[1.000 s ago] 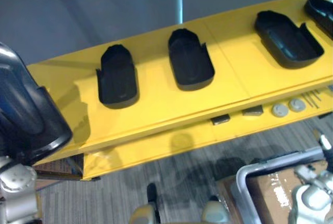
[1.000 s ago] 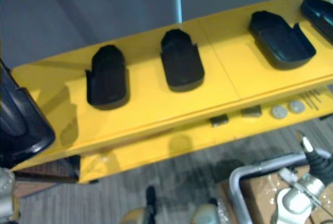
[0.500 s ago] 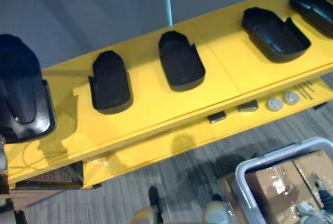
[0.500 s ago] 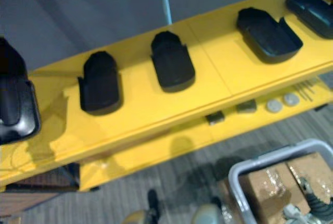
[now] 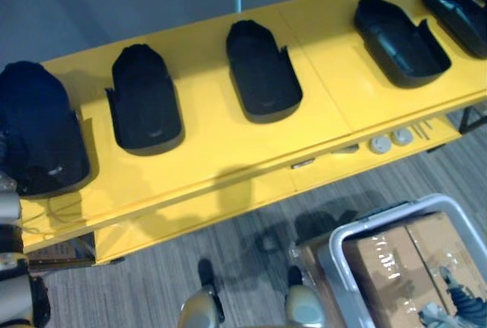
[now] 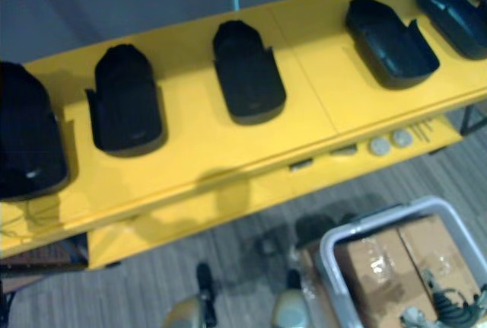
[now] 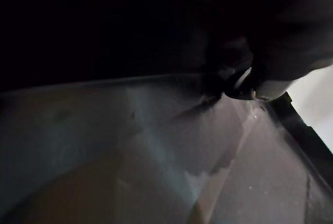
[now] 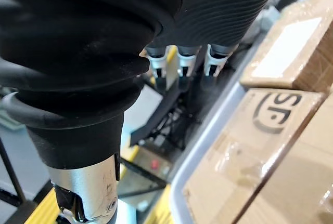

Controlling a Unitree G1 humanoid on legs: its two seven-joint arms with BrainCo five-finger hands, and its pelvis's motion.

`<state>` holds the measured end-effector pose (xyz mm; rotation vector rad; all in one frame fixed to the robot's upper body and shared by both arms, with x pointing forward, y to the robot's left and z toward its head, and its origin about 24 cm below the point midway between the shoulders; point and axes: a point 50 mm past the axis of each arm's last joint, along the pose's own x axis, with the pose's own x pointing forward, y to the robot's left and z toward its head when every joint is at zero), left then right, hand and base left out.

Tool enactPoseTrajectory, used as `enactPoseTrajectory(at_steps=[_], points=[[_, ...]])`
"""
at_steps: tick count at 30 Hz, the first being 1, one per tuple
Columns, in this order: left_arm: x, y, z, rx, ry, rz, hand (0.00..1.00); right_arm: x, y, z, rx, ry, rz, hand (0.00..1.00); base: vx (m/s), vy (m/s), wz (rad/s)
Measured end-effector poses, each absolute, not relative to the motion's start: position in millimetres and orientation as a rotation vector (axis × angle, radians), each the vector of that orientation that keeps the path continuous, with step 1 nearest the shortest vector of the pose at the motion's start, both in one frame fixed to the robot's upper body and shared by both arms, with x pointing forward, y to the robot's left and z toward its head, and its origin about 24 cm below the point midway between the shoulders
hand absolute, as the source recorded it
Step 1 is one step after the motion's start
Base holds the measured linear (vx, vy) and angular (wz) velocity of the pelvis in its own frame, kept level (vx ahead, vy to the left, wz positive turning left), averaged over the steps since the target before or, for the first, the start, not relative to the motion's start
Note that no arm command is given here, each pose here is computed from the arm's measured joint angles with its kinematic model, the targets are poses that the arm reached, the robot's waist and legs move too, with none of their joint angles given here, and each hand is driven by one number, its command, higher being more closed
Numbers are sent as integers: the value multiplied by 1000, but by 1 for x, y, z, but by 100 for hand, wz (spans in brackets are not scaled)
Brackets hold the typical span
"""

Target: Walk over and take plastic housings, then place them on the shelf

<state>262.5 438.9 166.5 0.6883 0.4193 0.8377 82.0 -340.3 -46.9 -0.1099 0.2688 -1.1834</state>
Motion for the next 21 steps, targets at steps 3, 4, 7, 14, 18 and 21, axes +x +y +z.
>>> enactPoseTrajectory(at_steps=[3, 4, 7, 14, 18, 21], points=[[264, 438, 171, 689, 398, 859, 0, 83, -339, -47, -109, 268, -1178, 0, 1, 3, -1], [265, 438, 174, 688, 387, 870, 0, 84, -339, -47, -108, 269, -1174, 0, -3, 2, -4], [269, 437, 183, 683, 344, 906, 0, 87, -336, -48, -104, 270, -1158, 0, -3, -5, -1], [270, 437, 190, 672, 326, 970, 0, 88, -335, -49, -83, 267, -1161, 0, 21, -1, 1], [268, 438, 194, 655, 319, 1049, 0, 89, -332, -51, -78, 273, -1153, 0, -19, 3, -2], [263, 441, 199, 645, 276, 1163, 0, 87, -331, -53, -77, 287, -1154, 0, -54, 6, -6]])
